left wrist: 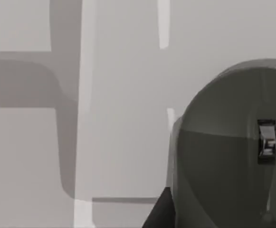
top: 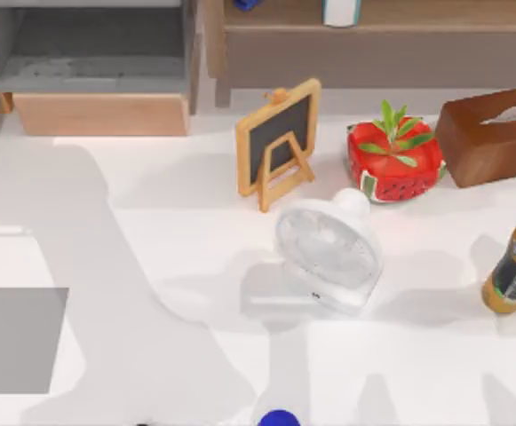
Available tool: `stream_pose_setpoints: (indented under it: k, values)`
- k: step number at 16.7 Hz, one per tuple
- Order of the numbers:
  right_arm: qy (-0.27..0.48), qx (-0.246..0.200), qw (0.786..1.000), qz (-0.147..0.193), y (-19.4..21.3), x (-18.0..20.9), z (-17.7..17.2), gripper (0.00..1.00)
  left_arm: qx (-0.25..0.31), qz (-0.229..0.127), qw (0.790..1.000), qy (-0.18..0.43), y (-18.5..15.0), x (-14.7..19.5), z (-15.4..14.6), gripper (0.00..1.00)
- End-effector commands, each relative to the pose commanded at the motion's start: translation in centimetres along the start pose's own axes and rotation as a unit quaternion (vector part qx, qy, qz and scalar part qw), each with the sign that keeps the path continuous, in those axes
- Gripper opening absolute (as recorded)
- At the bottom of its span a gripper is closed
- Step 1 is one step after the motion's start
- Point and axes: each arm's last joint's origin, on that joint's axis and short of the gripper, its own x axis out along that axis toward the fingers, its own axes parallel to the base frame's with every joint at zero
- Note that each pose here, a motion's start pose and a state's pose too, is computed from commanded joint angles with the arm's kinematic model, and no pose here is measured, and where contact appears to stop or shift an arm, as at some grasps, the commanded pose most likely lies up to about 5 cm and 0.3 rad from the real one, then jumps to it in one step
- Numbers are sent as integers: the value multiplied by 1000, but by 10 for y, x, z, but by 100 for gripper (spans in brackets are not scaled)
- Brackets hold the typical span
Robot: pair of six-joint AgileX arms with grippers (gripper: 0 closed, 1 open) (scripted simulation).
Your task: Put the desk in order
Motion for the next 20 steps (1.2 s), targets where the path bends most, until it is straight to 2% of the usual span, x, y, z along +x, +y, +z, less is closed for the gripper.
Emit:
stream_pose_setpoints:
  k: [4, 11, 16, 20]
  values:
    - [0, 0, 1000, 0, 0, 0, 0, 100, -2, 1, 1000, -4, 2, -5, 0, 0]
    - [0, 0, 1000, 0, 0, 0, 0, 100, -22, 7, 998, -55, -3, -72, -14, 0]
    - [0, 0, 1000, 0, 0, 0, 0, 100, -11, 11, 993, -114, -37, -130, -35, 0]
    - [0, 0, 1000, 0, 0, 0, 0, 100, 8, 9, 988, -151, -73, -162, -63, 0]
